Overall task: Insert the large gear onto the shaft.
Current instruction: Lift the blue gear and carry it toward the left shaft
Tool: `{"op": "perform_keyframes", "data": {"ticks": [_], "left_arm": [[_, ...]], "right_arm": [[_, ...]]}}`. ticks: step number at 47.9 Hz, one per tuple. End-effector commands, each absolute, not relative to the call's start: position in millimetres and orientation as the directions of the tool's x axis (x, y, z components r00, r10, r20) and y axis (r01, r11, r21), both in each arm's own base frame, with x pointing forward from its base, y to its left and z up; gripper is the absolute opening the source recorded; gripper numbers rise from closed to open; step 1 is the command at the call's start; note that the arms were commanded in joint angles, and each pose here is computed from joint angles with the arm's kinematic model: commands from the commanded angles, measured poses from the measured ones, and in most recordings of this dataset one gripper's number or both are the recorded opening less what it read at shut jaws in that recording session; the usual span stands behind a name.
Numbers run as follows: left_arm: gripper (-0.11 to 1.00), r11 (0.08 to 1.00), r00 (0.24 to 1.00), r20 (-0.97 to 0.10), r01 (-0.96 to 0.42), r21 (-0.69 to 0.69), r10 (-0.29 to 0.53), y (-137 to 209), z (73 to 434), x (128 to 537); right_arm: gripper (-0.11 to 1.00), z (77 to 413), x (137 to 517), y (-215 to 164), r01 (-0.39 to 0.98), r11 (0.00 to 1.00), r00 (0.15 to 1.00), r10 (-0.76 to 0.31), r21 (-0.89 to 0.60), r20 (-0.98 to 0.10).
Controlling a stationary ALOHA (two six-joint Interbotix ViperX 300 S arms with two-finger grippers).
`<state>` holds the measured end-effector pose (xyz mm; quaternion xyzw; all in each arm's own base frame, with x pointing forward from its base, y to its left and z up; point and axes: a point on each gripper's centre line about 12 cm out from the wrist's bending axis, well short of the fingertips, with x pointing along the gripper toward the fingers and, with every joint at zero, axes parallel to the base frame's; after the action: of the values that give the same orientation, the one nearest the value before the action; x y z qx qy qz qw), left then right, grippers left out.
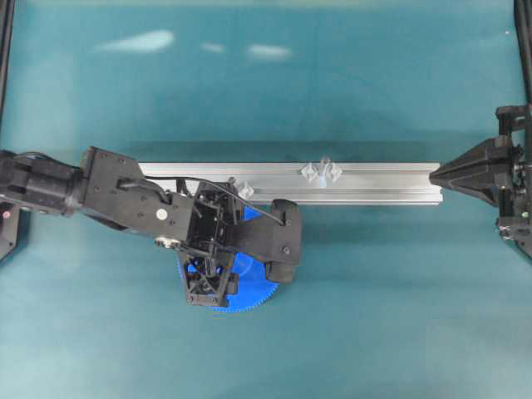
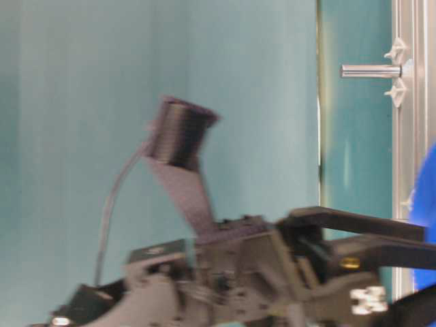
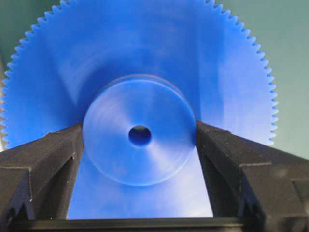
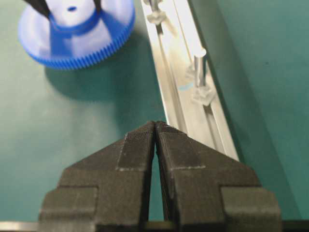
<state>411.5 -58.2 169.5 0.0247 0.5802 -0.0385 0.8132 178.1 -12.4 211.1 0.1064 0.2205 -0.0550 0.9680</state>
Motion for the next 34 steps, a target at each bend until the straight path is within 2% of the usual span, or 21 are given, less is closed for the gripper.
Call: {"op": "perform_keyframes", "data": {"ticks": [1, 9, 18, 34], "left_arm": [[0.77, 0.996, 0.417, -0.908, 0.094, -0.008, -0.046, -58.9, 209.7, 417.5], [0.77, 0.997, 0.432, -0.901, 0.076, -0.007, -0.040, -51.1, 230.6, 418.3], [0.77, 0.999, 0.414, -0.910, 0.040, 0.000, -0.016, -31.0, 253.8, 419.7], [0.77, 0.990, 0.450, -0.893, 0.126, 0.058, -0.004, -18.7, 288.1, 435.2]], "right_arm": [[0.12, 213.9, 180.0, -12.8, 0.158, 0.969, 0.901, -0.062, 0.192, -0.430], [0.12, 213.6, 179.6, -12.8, 0.158, 0.969, 0.901, -0.062, 0.192, -0.430], [0.12, 213.7, 179.7, -12.8, 0.158, 0.969, 0.901, -0.062, 0.192, -0.429], [0.12, 213.9, 179.8, -12.8, 0.157, 0.969, 0.902, -0.062, 0.192, -0.427]]}}
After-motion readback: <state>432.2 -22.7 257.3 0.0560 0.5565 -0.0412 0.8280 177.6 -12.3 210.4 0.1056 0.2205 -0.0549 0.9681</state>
